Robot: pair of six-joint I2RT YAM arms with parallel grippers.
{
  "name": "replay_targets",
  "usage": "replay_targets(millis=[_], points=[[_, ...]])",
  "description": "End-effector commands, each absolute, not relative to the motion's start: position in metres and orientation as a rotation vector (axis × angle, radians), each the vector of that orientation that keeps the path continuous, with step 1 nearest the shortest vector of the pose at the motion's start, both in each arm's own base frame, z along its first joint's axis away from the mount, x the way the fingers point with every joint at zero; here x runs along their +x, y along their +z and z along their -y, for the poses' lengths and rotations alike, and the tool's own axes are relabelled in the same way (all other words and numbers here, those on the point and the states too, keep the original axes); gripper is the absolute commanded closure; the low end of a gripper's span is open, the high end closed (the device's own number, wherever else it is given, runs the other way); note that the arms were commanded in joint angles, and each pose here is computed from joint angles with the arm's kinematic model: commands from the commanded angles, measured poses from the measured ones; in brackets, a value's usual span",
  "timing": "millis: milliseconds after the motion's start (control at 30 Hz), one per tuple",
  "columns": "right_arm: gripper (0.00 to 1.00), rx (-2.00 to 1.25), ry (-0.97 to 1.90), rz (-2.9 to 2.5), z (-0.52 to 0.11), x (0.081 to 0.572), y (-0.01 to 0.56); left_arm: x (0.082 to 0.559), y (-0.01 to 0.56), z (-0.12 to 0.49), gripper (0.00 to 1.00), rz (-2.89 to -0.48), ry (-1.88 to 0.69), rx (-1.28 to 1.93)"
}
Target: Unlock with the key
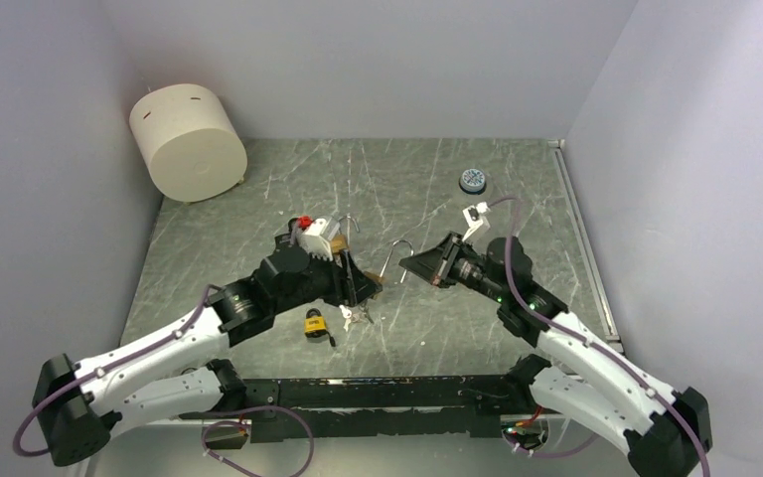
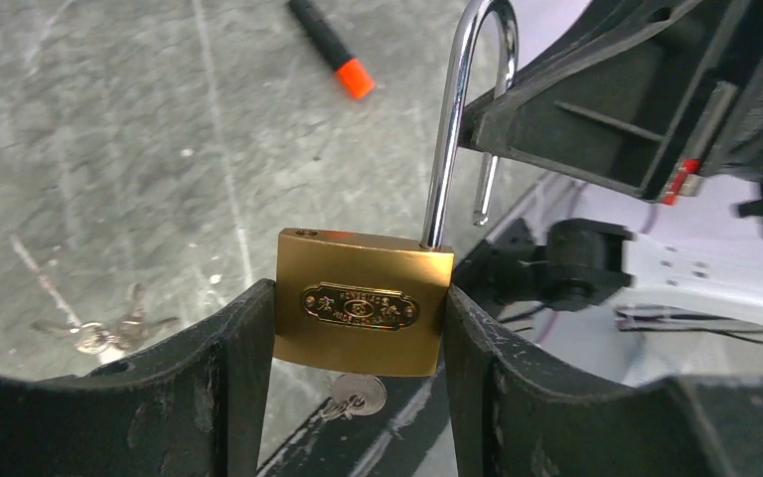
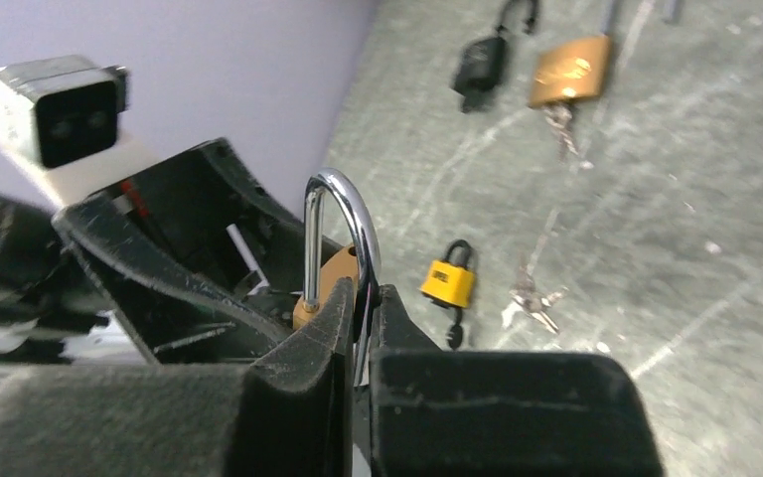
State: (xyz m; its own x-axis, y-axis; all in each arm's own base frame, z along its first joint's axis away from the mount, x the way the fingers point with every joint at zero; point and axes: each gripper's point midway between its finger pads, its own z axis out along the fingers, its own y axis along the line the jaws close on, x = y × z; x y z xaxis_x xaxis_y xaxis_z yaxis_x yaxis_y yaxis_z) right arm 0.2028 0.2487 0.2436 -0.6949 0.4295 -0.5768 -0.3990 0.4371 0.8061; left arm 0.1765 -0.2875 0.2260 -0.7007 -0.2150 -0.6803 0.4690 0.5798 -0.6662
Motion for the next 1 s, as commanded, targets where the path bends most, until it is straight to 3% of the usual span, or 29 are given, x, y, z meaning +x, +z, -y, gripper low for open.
replay_targets(millis=[0,333,600,767,967], points=[[1.0,0.097,1.124,-2.036,-0.23,0.237,0.221,0.229,0.205,0.259,0.97,-2.071,-0.831,0.011],[1.0,0.203,1.05,-2.163,-0.226,0.287,0.167,0.284,0.147,0.275,0.98,-2.16,-0.509,0.016],[0.79,0.279,0.937,-2.189,-0.208,0.343,0.129,0.339,0.099,0.288,0.97,-2.275,-0.307,-0.07],[0.74,0.345,0.894,-2.324,-0.193,0.364,0.096,0.368,0.067,0.297,0.97,-2.348,-0.242,-0.061],[0.7,0.325,0.904,-2.3,-0.186,0.348,0.103,0.392,0.05,0.305,0.97,-2.369,-0.243,-0.039]])
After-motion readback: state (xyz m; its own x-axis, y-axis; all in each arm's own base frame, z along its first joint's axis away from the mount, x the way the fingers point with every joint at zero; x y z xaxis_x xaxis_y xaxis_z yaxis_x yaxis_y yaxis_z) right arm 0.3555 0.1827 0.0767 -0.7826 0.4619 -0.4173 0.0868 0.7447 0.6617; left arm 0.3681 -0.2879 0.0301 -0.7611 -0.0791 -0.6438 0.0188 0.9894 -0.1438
